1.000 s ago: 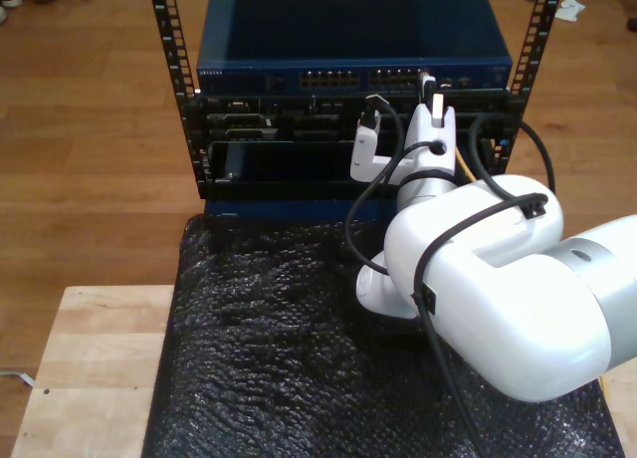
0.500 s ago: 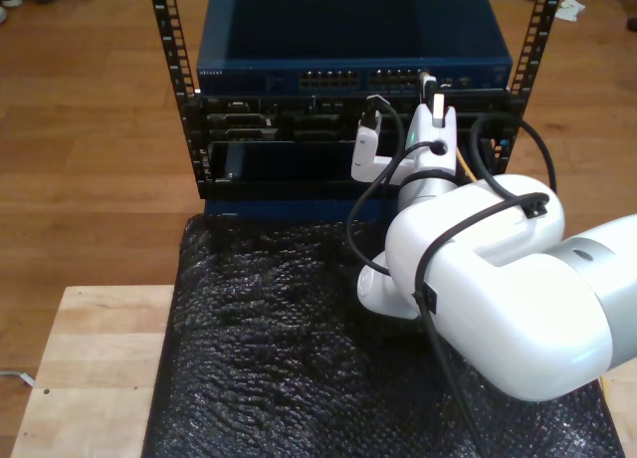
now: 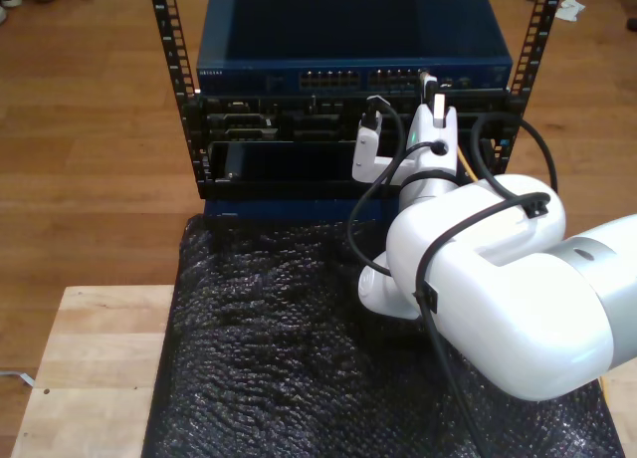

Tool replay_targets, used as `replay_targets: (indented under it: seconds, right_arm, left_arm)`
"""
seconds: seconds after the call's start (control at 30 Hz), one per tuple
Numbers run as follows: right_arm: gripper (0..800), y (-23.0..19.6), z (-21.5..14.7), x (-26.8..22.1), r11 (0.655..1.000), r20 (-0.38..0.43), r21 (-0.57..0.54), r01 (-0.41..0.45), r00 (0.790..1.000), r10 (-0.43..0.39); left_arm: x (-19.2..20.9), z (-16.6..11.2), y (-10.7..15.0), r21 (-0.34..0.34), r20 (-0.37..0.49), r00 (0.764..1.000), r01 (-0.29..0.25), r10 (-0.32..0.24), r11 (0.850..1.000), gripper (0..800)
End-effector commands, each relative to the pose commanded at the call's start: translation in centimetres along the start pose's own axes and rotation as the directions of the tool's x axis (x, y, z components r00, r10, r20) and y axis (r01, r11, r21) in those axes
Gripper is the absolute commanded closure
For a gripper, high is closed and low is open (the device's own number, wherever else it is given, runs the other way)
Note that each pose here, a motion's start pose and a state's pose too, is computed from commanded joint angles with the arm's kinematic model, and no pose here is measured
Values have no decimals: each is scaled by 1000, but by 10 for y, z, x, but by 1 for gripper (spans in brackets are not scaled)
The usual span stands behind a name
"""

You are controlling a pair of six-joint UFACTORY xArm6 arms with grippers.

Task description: Grab the cable and plug it in

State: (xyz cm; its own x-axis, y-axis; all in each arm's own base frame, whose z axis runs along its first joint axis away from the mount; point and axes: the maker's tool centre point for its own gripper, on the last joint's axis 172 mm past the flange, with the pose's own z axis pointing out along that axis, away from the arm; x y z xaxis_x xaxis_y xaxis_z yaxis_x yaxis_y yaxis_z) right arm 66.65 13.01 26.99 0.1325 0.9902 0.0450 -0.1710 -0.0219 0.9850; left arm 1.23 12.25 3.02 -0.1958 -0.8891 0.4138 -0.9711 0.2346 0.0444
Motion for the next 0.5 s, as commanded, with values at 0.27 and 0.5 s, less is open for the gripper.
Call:
replay_targets:
  seconds: [0.27, 0.5]
  right_arm:
    - [800, 4, -1, 1, 1000, -1, -12, 0, 1000, 0]
    - [800, 4, -1, 2, 1000, -1, -12, -1, 1000, 1]
  left_arm:
    - [1, 1, 0, 0, -2, 1000, 0, 0, 1000, 0]
    - [0, 0, 0, 0, 0, 1000, 0, 0, 1000, 0]
